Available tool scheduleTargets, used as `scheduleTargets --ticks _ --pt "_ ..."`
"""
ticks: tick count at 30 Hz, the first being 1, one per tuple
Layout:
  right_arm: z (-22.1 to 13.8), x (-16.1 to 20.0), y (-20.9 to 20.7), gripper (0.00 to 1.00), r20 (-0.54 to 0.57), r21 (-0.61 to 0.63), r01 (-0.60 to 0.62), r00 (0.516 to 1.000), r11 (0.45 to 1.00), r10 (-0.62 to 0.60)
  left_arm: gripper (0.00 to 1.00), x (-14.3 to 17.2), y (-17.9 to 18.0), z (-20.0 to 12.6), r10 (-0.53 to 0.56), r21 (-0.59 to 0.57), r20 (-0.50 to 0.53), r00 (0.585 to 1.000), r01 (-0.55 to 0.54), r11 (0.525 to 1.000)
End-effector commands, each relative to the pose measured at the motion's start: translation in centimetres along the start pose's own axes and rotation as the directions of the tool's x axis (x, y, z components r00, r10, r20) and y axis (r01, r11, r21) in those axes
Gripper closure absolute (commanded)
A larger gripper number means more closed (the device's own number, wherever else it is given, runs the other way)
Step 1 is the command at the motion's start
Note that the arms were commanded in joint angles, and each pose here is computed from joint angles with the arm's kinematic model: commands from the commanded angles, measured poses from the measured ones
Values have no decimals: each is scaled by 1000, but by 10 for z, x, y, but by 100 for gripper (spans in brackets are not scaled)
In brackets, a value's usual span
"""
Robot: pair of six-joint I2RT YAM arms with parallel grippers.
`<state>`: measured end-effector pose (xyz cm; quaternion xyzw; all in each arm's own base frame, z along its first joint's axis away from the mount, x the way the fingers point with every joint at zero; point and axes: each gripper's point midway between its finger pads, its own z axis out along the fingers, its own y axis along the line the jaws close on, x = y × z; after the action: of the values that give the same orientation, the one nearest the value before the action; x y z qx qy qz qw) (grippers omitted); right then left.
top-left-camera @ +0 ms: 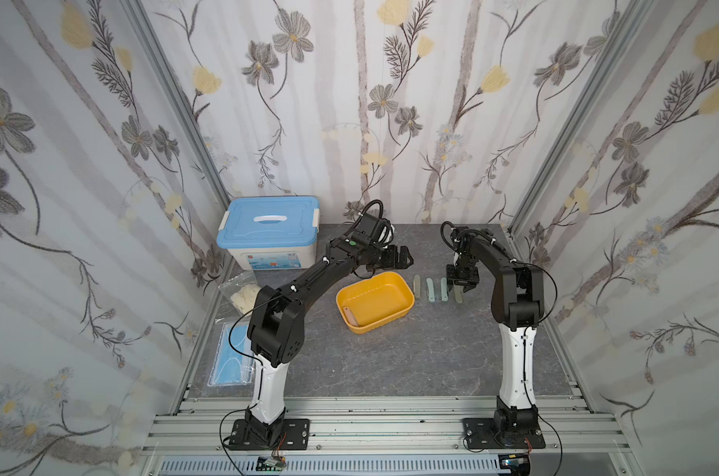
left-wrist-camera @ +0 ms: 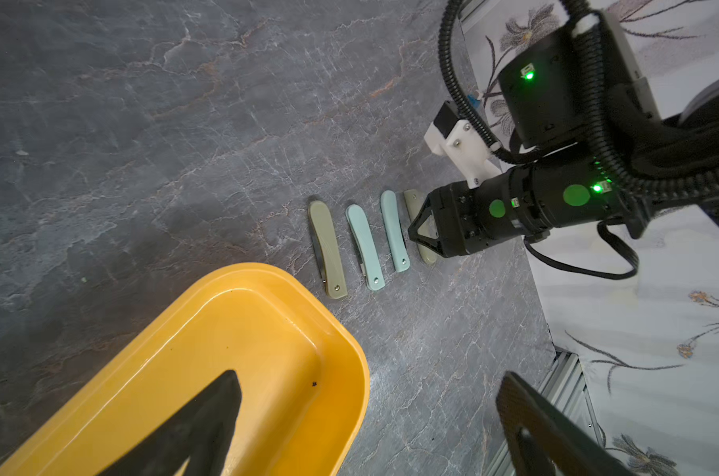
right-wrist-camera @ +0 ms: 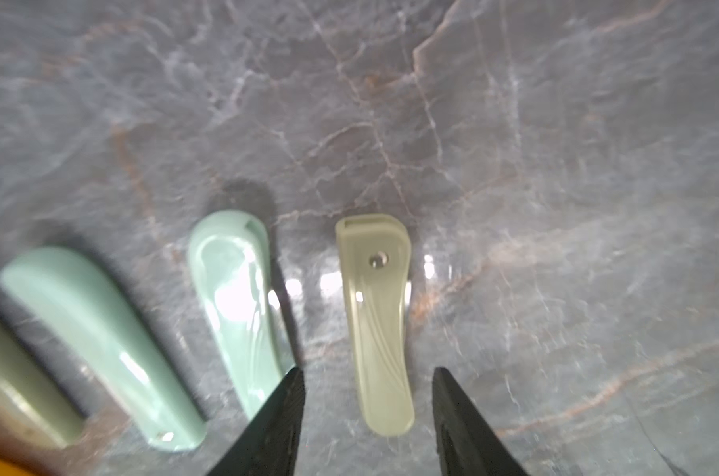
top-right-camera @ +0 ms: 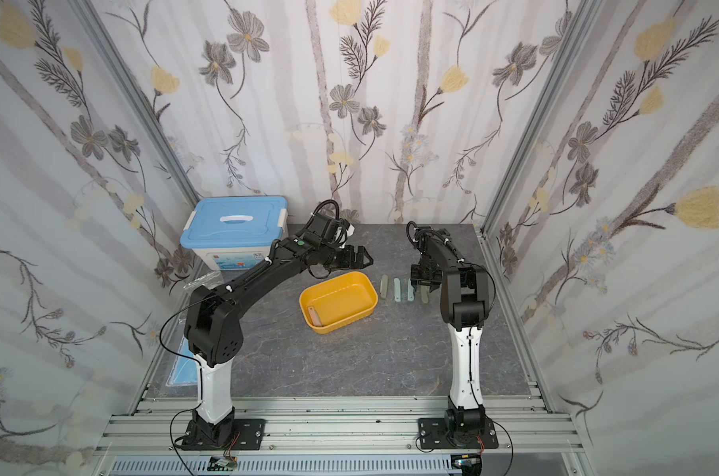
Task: Take the fruit knife out of the storage box
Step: Place the fruit knife at the center of the board, then adjust the storage box at the center of the board.
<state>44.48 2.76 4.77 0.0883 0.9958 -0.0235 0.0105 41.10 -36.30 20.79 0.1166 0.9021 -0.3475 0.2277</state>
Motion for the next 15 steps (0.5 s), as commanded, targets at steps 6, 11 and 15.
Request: scheduleTargets --ticks 6,11,15 --pt "-65 22 50 43 90 -143 81 994 986 -69 0 42 31 -50 -67 -219 -118 991 40 975" --pt "-89 56 108 33 106 -243 196 979 950 -175 0 66 56 -85 -132 -300 -87 988 100 949" --pt "-105 77 150 29 138 -282 274 960 919 -244 0 93 81 -107 -183 -323 -45 982 159 933"
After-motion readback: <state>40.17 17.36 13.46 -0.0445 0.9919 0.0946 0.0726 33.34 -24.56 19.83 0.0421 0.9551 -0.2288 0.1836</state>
